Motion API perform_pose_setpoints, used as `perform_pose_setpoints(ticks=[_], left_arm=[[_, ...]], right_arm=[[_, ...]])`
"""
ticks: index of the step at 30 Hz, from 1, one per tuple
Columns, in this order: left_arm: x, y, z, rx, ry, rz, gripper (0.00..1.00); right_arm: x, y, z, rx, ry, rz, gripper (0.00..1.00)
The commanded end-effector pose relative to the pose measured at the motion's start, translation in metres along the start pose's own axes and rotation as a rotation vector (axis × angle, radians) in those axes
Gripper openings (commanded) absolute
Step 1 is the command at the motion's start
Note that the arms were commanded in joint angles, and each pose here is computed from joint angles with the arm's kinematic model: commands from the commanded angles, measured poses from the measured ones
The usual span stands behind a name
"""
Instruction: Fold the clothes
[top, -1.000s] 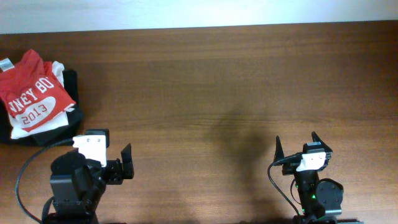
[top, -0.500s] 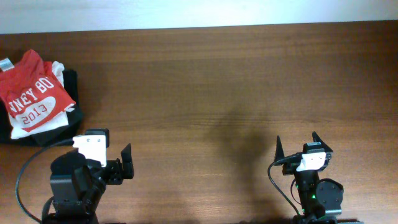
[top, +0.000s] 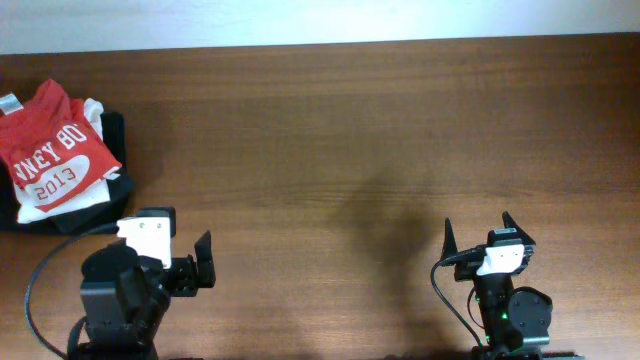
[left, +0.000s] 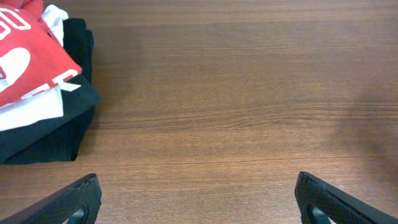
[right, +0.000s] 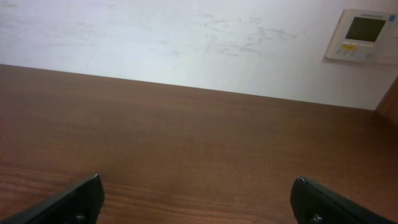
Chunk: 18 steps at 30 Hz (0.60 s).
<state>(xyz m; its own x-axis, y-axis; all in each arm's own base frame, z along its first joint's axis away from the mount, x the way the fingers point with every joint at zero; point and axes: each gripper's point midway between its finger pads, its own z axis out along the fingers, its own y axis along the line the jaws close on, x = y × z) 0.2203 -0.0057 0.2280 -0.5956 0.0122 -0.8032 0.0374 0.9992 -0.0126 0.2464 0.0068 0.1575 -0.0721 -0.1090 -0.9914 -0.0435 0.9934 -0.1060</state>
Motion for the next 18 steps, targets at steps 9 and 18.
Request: perform_pose_setpoints(ticks=[9,18], left_arm=[[0.048,-0.005,0.035,0.013,-0.166,0.025,0.99],[0.04,-0.006,0.066,0.024,-0.519,0.034,0.99]], right_arm=[[0.002,0.0,0.0,0.006,0.003,0.0,0.99],[0.002,0.0,0.0,0.006,0.003,0.0,0.99]])
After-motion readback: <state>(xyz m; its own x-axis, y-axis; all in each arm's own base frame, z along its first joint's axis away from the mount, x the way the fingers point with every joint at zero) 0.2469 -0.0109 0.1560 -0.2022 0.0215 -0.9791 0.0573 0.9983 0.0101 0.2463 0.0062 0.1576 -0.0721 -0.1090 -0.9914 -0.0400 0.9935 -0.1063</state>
